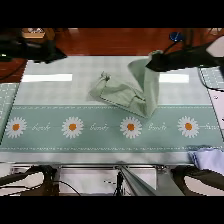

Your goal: Fold the shirts.

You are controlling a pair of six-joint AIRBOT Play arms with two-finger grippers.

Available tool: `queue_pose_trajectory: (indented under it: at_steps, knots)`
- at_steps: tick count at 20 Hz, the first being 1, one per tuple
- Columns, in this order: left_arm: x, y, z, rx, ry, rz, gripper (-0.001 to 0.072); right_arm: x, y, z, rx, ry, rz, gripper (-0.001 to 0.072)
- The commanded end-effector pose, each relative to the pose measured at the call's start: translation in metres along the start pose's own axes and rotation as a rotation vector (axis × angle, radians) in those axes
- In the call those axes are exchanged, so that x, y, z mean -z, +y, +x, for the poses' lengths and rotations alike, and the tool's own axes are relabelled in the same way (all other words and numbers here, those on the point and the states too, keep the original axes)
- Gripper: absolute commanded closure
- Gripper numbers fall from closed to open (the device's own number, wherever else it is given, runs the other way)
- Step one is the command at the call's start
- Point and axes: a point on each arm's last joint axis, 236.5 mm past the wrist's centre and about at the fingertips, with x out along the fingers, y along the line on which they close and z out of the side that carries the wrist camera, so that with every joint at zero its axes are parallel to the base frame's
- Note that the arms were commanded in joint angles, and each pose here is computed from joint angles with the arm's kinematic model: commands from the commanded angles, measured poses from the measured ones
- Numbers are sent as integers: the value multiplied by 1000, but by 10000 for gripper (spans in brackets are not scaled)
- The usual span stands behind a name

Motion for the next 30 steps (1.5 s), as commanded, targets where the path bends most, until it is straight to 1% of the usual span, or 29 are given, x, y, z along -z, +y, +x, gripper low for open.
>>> queue_pose_trajectory:
  at_steps: [1,3,6,9,11,14,19,21,23,24,26,27,30]
  knots:
    - [-7,7,-62,-73,-77,24,693,8,35,77,-59,-9,34,675]
    - [1,-3,-71,-67,-57,63,693,15,57,118,-101,-35,106,675]
    - [6,-11,-75,-58,-45,76,692,30,86,167,-138,-66,200,675]
    - [9,-14,-72,-51,-36,79,692,57,108,199,-154,-45,215,675]
    - [13,-13,-68,-46,-23,71,693,59,113,206,-153,-62,216,675]
    - [22,-8,-61,-41,0,50,692,33,113,201,-153,-173,238,675]
    - [31,-3,-55,-37,26,46,692,-36,105,157,-145,-422,235,675]
    - [31,-3,-55,-36,26,46,692,-42,100,153,-139,-444,240,674]
    - [31,-3,-55,-37,26,46,692,-28,101,162,-141,-384,236,674]
    - [31,-3,-55,-35,29,46,692,-20,102,168,-142,-348,235,649]
    - [32,-4,-56,-34,31,47,692,-8,100,177,-139,-303,235,401]
    - [32,-4,-56,-34,30,47,692,-7,100,177,-139,-298,234,354]
    - [32,-4,-56,-34,30,47,692,-17,98,167,-141,-322,234,345]
